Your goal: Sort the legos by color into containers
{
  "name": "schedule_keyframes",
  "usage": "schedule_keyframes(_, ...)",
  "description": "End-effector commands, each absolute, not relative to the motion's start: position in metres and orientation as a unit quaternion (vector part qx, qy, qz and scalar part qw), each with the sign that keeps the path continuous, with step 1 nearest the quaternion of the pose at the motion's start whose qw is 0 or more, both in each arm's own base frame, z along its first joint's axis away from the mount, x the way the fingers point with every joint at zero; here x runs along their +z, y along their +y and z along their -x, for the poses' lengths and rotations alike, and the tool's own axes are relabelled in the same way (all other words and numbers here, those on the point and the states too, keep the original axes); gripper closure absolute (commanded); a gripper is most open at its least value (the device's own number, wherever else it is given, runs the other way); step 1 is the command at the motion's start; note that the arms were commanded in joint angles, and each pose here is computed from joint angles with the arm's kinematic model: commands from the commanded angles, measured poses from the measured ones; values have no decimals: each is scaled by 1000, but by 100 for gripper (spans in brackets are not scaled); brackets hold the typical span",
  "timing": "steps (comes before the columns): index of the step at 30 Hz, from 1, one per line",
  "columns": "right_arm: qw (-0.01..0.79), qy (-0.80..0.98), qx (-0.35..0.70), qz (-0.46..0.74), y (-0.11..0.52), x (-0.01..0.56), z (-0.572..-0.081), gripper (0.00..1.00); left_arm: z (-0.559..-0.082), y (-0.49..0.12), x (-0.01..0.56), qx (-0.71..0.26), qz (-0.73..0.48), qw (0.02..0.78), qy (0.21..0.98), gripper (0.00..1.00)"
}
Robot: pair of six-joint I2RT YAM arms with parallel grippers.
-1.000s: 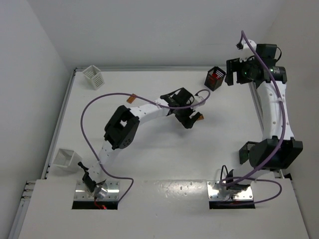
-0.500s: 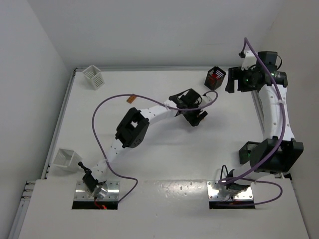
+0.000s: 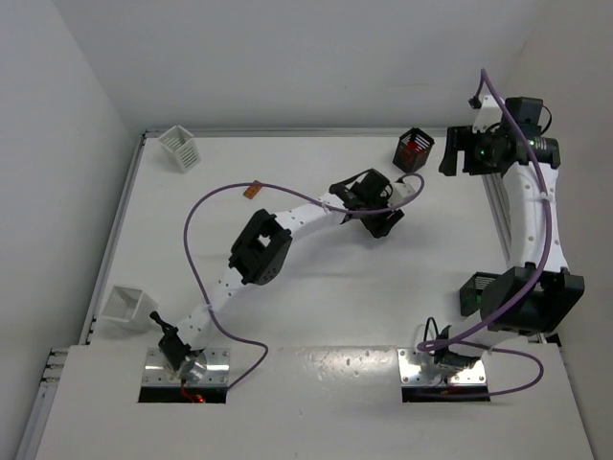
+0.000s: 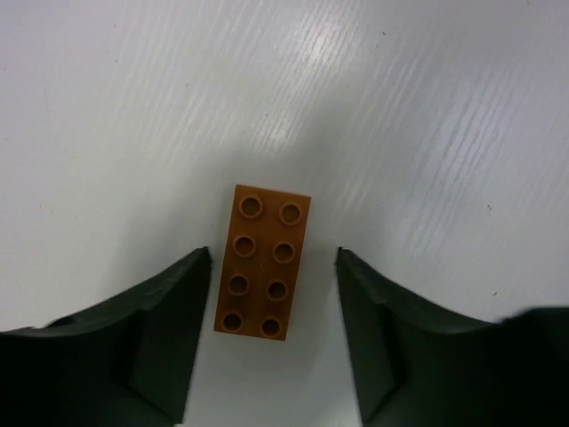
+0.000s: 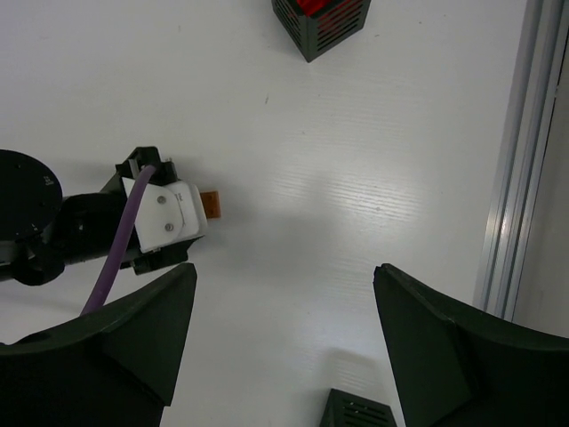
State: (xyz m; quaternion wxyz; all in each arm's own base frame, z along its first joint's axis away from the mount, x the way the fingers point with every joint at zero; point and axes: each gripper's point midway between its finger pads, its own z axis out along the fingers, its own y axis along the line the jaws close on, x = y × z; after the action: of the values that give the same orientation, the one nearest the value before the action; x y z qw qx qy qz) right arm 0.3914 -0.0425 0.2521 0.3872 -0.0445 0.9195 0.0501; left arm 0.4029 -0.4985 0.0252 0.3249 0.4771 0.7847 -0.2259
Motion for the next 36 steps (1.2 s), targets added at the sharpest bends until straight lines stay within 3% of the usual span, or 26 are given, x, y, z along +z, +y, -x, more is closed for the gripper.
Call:
schedule_keyframes(1,426,903,46,39,-46,282,-394,19,-382,-501,-4,-235,-495,283,787,40)
schedule_keyframes(4,432,899,53,43,-43,283,-396,19,-378,-497,0,-234,-491,274,793,58)
schedule_keyframes(11,433,897,73,47,-38,282,-404,19,-373,-466,22,-199,-504,279,793,74)
schedule_keyframes(12,434,896,79,50,-36,283,-404,19,-386,-460,60,-210,-479,313,793,74)
schedule_keyframes(14,439,892,88,55,-33,286,-409,19,-383,-448,84,-236,-457,323,795,75)
schedule_keyframes(15,445,889,92,59,-31,291,-410,19,-392,-438,138,-253,-430,368,785,75)
schedule_keyframes(18,447,885,105,70,-23,294,-415,19,-387,-409,193,-259,-413,393,780,75)
schedule_keyframes(19,453,881,108,79,-21,299,-416,19,-384,-390,235,-257,-401,422,771,75)
schedule_keyframes(23,458,871,148,103,-5,307,-428,20,-365,-316,310,-222,-380,458,773,75)
schedule_keyframes(30,446,864,195,130,23,304,-439,21,-341,-150,328,-87,-288,441,845,75)
schedule_keyframes(36,435,860,206,169,50,298,-446,21,-299,-22,316,74,-187,370,907,80)
